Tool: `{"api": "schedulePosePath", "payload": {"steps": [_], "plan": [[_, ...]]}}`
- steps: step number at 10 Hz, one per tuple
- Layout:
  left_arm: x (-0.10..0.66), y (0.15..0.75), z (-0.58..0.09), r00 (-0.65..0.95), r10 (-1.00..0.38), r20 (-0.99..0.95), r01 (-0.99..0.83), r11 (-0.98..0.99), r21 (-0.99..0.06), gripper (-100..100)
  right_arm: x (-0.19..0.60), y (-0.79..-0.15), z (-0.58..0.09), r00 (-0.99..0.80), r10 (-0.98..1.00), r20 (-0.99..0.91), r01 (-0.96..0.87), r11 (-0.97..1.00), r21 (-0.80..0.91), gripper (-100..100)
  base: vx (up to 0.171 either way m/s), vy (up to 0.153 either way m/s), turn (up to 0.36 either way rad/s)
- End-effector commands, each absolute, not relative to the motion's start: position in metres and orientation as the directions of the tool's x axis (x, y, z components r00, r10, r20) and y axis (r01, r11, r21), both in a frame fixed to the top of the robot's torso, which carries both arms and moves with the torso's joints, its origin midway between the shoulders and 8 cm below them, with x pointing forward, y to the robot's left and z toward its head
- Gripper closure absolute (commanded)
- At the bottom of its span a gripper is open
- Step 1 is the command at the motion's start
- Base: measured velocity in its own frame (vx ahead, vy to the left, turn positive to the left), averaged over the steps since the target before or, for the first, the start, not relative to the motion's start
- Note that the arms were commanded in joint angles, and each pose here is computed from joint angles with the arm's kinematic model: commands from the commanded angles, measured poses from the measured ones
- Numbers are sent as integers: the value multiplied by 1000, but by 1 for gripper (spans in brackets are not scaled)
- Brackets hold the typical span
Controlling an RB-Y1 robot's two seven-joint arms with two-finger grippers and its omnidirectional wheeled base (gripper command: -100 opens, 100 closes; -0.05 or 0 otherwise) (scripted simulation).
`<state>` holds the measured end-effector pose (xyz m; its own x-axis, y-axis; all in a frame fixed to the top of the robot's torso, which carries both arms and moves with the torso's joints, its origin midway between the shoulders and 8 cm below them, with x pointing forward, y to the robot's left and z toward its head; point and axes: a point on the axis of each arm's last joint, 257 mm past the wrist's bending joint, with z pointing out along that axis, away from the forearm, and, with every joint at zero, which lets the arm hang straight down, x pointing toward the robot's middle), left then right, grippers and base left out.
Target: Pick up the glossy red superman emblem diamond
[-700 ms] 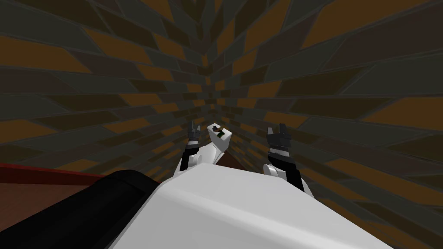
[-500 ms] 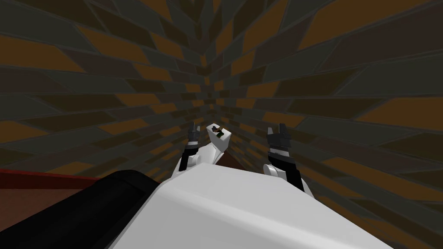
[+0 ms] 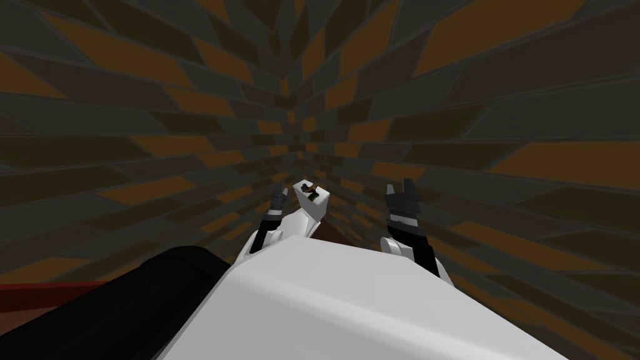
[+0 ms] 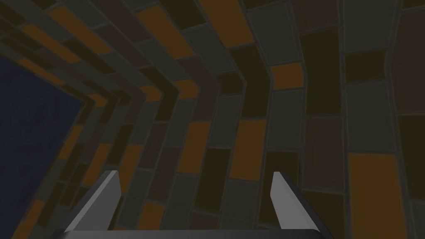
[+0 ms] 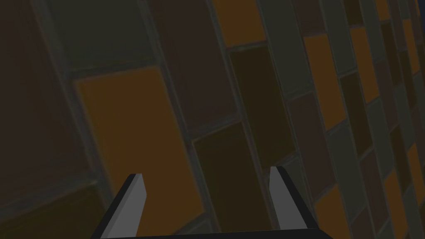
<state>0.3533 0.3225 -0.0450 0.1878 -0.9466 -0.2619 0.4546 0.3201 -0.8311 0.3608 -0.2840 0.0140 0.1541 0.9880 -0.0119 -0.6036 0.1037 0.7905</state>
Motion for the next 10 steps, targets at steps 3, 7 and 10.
{"api": "schedulePosePath", "payload": {"steps": [3,7,10], "plan": [[348,336,-77,152,-910,-385,374,414,-830,-100,361,-284,14,154,988,-12,-604,104,790,0,32,-35,-127],[331,365,-127,87,-837,-540,249,543,-802,-100,361,-284,14,154,988,-12,-604,104,790,0,35,-36,-145],[325,375,-142,31,-790,-613,215,604,-768,-100,361,-284,14,154,988,-12,-604,104,790,0,37,-34,-102]]}}
